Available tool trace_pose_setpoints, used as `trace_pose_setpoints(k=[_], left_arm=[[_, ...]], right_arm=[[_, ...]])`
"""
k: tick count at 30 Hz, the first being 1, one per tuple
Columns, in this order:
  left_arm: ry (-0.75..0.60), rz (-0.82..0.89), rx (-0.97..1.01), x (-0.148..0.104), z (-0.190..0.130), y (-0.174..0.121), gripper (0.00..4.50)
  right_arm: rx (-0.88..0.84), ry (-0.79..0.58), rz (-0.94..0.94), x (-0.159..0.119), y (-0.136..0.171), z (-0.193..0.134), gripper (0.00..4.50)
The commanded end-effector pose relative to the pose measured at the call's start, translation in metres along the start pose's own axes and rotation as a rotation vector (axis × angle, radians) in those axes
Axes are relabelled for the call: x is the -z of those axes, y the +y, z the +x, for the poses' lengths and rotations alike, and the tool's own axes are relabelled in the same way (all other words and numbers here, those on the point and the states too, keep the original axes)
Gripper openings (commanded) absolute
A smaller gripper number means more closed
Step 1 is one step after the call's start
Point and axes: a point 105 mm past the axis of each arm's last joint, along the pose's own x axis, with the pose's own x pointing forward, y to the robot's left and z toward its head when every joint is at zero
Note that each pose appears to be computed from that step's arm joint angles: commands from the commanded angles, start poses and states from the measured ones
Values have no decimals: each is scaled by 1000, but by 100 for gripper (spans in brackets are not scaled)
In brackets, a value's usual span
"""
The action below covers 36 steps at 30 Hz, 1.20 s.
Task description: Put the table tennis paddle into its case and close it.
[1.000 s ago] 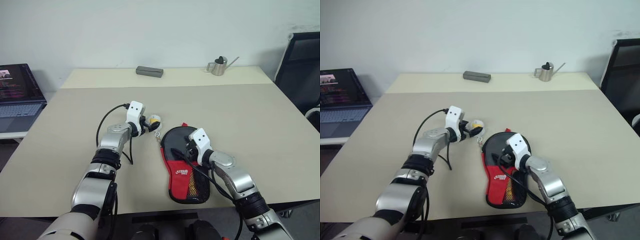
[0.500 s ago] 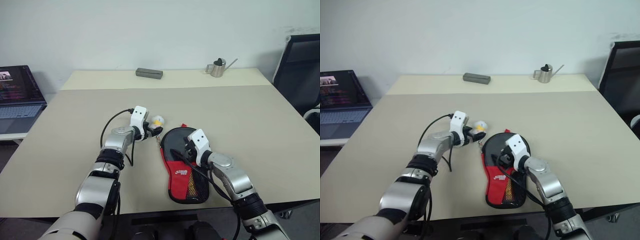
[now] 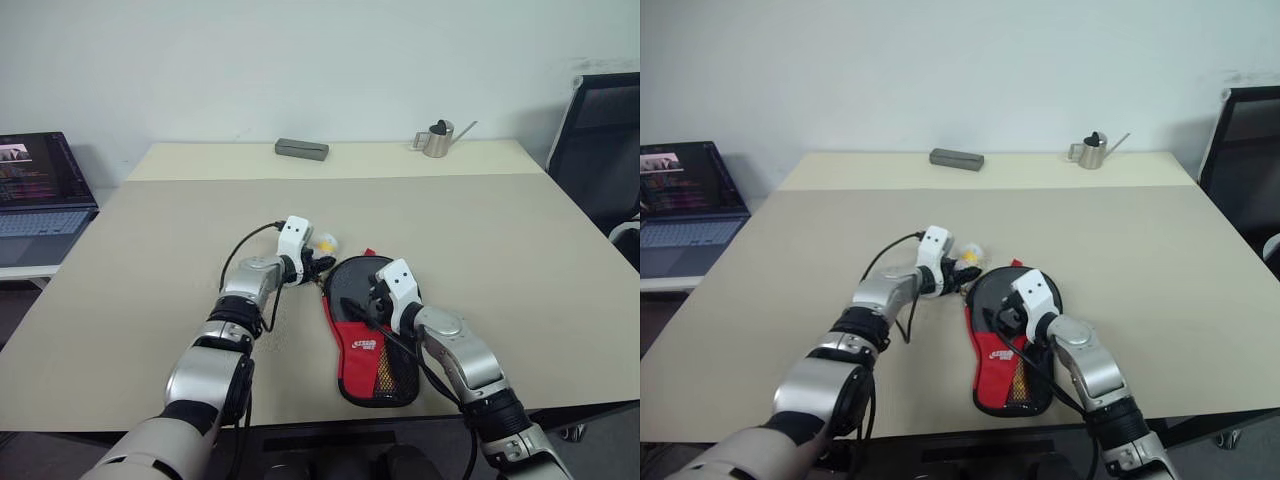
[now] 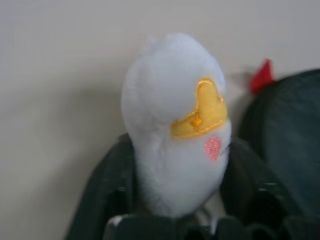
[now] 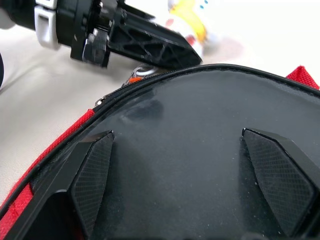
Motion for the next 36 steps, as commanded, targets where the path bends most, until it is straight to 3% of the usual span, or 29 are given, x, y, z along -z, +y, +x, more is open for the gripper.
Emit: trace_pose_setpoints(k=[1,4,19,36], left_arm=[[-5,31,32,-4,0,-5,74],[-8,44,6,-4,-3,1,15],[-36,222,55,-8,-28,-1,15],[-63,384,26,-50,-11,4,15]], right_arm=[[-13,44,42,13,5,0,450],[-15,43,18,14,7,0,450],[-27,153,49,36,7,1,450],[-14,245,38,58,23,9,450]])
